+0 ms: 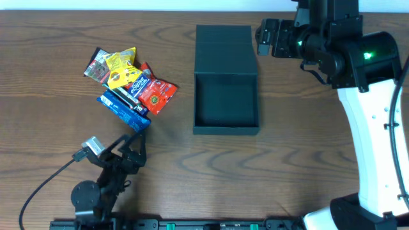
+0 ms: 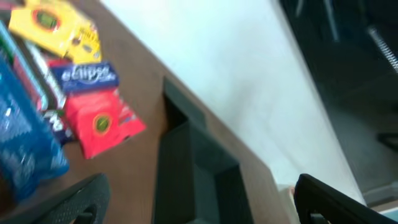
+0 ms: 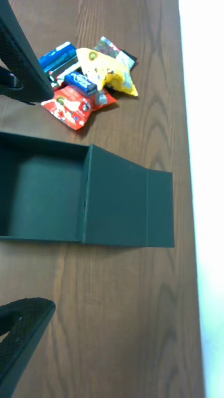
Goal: Pack container
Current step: 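Reach the left gripper to the snack pile and grasp dark wrapped bars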
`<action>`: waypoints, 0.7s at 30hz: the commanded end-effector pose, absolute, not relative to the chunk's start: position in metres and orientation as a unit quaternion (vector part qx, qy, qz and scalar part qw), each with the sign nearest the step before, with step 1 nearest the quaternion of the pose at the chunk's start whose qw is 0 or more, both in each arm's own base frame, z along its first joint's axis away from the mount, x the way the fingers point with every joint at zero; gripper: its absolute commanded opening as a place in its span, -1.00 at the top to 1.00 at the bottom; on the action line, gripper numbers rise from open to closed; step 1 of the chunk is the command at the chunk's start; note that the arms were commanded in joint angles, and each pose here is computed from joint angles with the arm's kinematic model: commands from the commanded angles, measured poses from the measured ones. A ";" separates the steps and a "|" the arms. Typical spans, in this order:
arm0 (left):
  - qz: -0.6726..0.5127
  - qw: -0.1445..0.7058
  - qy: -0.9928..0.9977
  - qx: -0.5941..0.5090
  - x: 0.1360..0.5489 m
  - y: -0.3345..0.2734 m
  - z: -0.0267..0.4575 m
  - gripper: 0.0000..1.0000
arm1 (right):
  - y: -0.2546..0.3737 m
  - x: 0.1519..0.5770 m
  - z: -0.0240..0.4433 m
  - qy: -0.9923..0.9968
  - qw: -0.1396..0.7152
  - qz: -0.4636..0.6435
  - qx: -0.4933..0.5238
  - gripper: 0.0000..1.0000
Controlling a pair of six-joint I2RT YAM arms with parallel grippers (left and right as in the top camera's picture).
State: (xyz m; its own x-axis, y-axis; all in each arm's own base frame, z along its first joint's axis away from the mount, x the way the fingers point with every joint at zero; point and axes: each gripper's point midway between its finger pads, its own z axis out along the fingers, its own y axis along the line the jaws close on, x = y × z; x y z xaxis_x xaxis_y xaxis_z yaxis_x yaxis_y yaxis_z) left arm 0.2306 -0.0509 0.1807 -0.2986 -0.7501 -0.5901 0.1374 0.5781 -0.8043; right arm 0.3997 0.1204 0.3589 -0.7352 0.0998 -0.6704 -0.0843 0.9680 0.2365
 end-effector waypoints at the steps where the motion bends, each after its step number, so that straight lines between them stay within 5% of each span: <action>1: -0.385 0.571 0.686 -0.234 0.233 -0.039 0.189 -0.91 | 0.115 0.407 0.360 0.920 0.376 0.111 -0.004 -0.98; 9: -0.248 0.597 0.734 -0.210 0.259 -0.003 0.230 -0.91 | 0.114 0.440 0.402 0.870 0.482 0.076 -0.066 -0.99; 21: -0.037 0.431 0.892 -0.133 0.349 0.064 0.250 -0.91 | 0.094 0.452 0.412 0.857 0.507 0.052 -0.070 -0.99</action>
State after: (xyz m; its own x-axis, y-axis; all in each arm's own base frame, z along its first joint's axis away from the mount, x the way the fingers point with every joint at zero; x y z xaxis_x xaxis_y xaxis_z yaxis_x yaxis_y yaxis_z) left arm 0.3370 0.0415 0.2548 -0.5476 -0.3900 -0.7403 -0.2186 0.9207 -0.3233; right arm 0.4489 0.1038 0.4172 -0.4648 -0.0471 -0.8842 -0.1878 0.9811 0.0464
